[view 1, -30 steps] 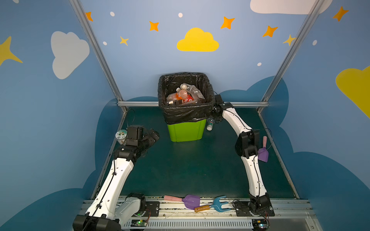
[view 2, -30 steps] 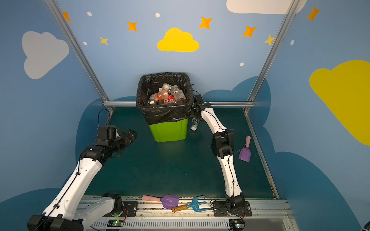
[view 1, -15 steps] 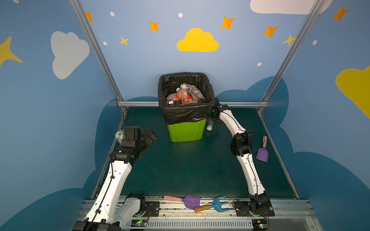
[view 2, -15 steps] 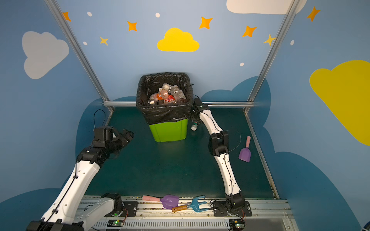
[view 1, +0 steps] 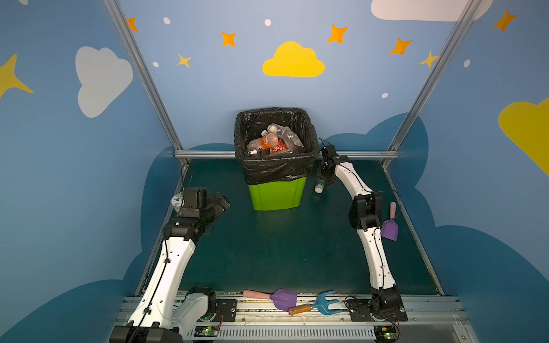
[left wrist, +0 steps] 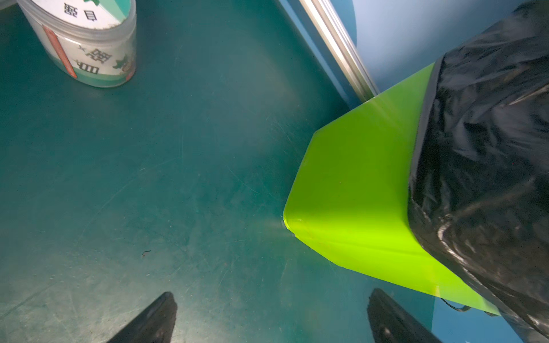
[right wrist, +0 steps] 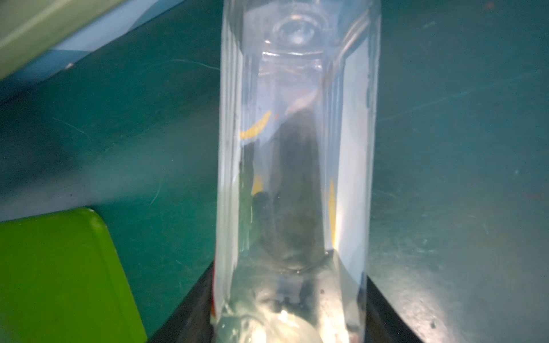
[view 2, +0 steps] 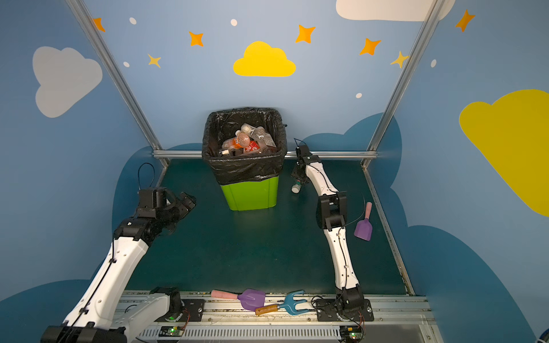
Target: Throw the plastic bottles in the bin
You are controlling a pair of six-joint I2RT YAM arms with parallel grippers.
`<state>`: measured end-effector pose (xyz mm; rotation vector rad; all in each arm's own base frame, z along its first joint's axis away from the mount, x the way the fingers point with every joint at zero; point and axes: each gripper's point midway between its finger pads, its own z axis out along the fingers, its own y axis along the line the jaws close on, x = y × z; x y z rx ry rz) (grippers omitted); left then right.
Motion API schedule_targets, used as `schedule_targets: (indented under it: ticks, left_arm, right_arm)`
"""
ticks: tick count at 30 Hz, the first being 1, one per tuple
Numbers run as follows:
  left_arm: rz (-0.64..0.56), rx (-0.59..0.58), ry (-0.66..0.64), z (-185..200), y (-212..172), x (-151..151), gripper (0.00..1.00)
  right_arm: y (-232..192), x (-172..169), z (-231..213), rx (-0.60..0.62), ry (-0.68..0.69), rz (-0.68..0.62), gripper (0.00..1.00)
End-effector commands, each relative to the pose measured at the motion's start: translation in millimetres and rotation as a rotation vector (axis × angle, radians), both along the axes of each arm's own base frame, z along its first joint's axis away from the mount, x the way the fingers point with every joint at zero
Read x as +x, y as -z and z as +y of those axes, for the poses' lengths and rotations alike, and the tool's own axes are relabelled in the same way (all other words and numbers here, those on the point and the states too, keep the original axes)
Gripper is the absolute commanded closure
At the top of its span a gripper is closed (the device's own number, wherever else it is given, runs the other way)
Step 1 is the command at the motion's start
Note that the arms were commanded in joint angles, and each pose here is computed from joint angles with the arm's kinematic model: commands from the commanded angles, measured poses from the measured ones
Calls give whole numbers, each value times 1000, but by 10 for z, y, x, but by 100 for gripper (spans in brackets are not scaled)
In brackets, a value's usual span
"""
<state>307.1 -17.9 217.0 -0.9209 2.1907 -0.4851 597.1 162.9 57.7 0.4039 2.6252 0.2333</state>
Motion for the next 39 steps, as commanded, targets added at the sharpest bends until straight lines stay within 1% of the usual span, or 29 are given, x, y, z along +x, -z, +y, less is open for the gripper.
schedule_targets:
  ticks: [1, 7, 16, 18, 20, 22, 25, 29, 31, 32, 33, 35, 36, 37, 39]
  left_arm:
    - [-12, 8, 22, -12, -72, 51, 0]
    - [5, -4, 54, -69, -18, 129, 0]
    - [44, -39, 120, -197, 85, 283, 0]
    - [47, -38, 124, -204, 97, 304, 0]
    - [42, -61, 153, -267, 78, 305, 0]
    - [35, -58, 160, -271, 52, 308, 0]
    - [25, -46, 171, -273, -4, 317, 0]
    - [13, -32, 182, -270, -68, 331, 0]
    - [8, -33, 186, -276, -79, 341, 0]
    - [7, -33, 188, -279, -77, 350, 0]
    - [9, -35, 191, -287, -67, 356, 0]
    - [14, -44, 196, -301, -44, 369, 0]
    - [16, -48, 200, -311, -38, 375, 0]
    - [17, -54, 203, -323, -35, 377, 0]
    - [19, -59, 206, -334, -32, 374, 0]
  right_arm:
    - [-377, -5, -37, 71, 26, -57, 50]
    - [-769, -231, -437, 129, 92, -111, 50]
    - [-1245, -945, -1140, 101, 168, -191, 48]
    - [-1470, -1032, -1217, 97, 168, -238, 47]
    - [-1814, -1056, -1186, 111, 138, -311, 46]
    - [-2236, -1063, -1070, 147, 91, -398, 46]
    - [-3016, -1099, -711, 219, -38, -570, 46]
    - [-4136, -1334, -45, 333, -278, -869, 46]
    - [-4559, -1472, 289, 412, -400, -987, 44]
    - [-4712, -1509, 452, 450, -455, -1012, 40]
    - [-4792, -1519, 598, 480, -505, -1009, 34]
    - [-4874, -1490, 951, 583, -629, -954, 16]
    - [-4884, -1474, 1085, 636, -679, -933, 11]
    - [-4883, -1427, 1180, 688, -705, -912, 11]
    - [-4858, -1305, 1196, 722, -683, -897, 11]
